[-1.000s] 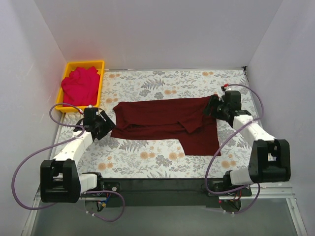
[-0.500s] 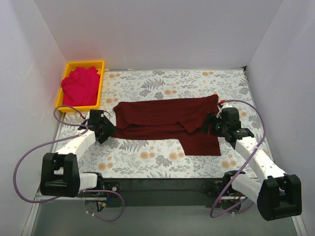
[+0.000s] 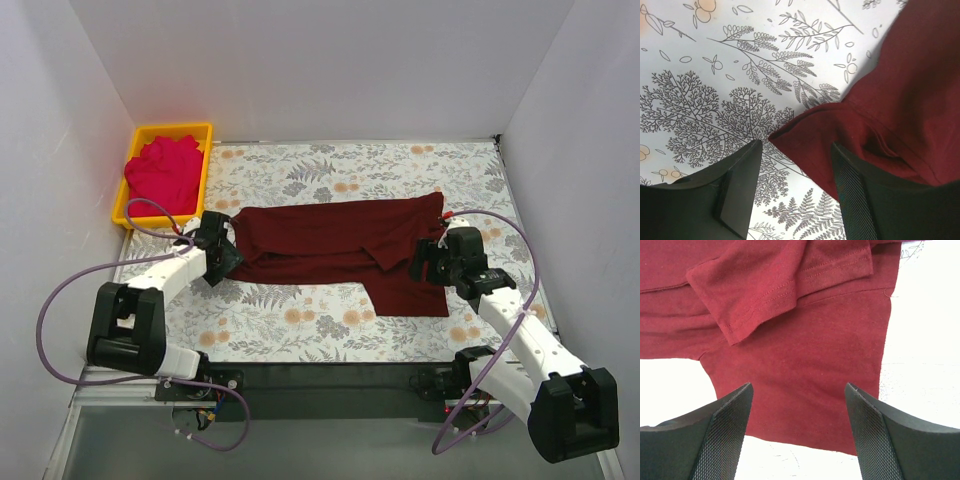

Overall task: Fold and stack the t-shirts
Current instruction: Flatten the tshirt out

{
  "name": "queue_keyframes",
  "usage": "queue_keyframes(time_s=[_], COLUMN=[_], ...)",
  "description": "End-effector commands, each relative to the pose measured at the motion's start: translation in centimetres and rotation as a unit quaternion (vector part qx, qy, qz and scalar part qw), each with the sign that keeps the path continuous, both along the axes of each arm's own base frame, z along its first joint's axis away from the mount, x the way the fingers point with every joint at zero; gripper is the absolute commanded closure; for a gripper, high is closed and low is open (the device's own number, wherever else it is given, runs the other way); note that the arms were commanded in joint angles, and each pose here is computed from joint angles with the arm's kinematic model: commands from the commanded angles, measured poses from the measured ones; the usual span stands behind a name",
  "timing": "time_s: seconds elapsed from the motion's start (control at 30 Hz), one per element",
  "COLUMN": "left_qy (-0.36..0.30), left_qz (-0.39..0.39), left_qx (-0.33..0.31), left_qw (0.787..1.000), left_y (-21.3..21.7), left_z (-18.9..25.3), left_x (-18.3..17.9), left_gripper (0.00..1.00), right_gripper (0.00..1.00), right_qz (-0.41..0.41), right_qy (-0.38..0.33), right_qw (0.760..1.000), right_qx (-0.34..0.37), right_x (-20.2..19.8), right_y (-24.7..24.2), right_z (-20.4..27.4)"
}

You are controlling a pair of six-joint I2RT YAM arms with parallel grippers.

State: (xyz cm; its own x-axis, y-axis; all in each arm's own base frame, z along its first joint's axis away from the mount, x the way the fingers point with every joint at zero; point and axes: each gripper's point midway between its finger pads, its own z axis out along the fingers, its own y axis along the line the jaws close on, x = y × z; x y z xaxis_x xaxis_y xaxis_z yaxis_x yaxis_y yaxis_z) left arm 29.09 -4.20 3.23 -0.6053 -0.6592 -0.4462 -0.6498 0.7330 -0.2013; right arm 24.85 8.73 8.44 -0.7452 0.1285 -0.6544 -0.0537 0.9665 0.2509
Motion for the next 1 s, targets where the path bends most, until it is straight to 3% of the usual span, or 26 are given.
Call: queue_keyframes(time_s=[0.0,0.5,0.6,0.77,0.9,0.97], left_qy=[0.008,0.062,0.083,0.108,0.121,0.121], left_qz=[0.026,0.02,0.018,0.021,0.017,0.016], left_qx=[0.022,0.048,0.055,0.057,0.061,0.061], left_qw=[0.999,0.997,0.995,0.992,0.991,0.991], left_y=[0.8,0.6,0.3,0.0,-0.2,-0.3], left_z=[0.3,-1.9,-2.6,-3.4,-3.9,-3.8], left_x=[0.0,0.4,-0.2,-1.5,-2.5,-2.8], left_gripper=[0.45,0.47,0.52,0.68,0.97,1.0], right_gripper=[0.19,0.19,0.19,0.18,0.18,0.18], right_qz=[0.007,0.014,0.013,0.014,0.018,0.018], right_qy=[-0.009,-0.011,-0.014,-0.016,-0.014,-0.015], right_qw=[1.0,1.0,1.0,1.0,1.0,1.0], right_qx=[-0.01,-0.014,-0.014,-0.014,-0.012,-0.013], right_x=[-0.2,-0.7,-0.7,-0.6,-0.8,-0.7], right_y=[-0.2,-0.3,-0.4,-0.4,-0.3,-0.3], right_z=[-0.2,-0.5,-0.4,-0.3,-0.4,-0.4])
